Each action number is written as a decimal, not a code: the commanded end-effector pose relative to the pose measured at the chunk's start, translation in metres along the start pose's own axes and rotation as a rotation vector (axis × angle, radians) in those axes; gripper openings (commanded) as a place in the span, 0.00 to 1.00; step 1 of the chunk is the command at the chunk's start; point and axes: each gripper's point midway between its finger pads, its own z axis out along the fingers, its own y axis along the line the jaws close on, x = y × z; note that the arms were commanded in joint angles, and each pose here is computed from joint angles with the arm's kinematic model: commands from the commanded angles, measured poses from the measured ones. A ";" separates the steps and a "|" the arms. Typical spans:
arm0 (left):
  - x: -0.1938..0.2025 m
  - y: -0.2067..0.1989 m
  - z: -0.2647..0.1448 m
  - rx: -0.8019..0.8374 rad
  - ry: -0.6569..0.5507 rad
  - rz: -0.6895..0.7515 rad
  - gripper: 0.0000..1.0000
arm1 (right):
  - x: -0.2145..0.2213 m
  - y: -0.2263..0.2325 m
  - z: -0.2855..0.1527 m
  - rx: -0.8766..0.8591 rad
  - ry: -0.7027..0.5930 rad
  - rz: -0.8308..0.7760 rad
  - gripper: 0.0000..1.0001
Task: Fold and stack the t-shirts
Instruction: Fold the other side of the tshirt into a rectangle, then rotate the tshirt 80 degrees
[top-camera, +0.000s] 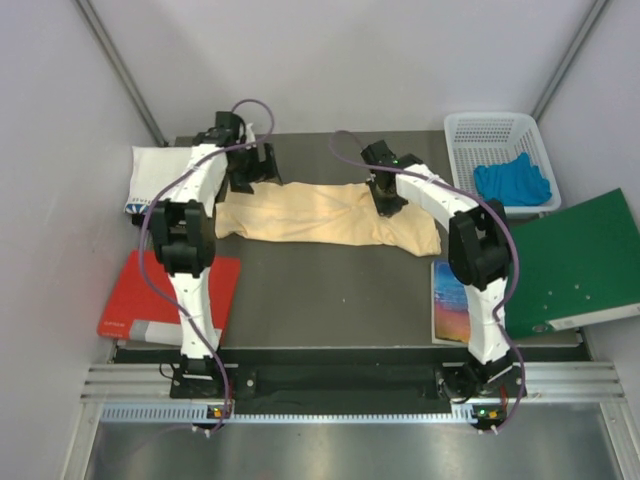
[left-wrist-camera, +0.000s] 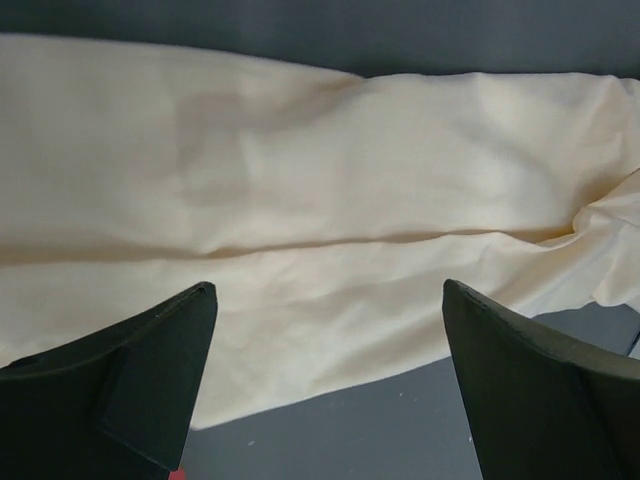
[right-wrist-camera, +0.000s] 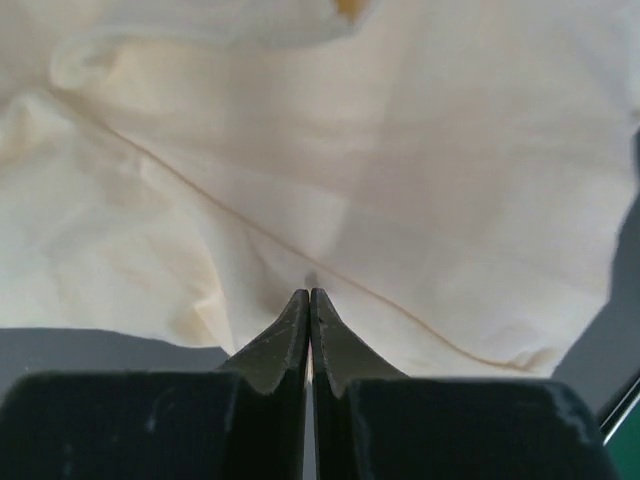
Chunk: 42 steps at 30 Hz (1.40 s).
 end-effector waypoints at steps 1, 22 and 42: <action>-0.007 -0.024 0.024 -0.022 -0.003 0.050 0.93 | 0.022 0.013 0.002 -0.076 0.099 0.062 0.00; 0.061 0.033 0.079 -0.355 0.288 0.048 0.00 | -0.015 -0.023 0.070 -0.042 0.126 0.190 0.00; 0.261 -0.077 -0.001 -0.069 0.797 0.050 0.00 | -0.169 -0.009 0.075 -0.143 -0.402 0.148 0.00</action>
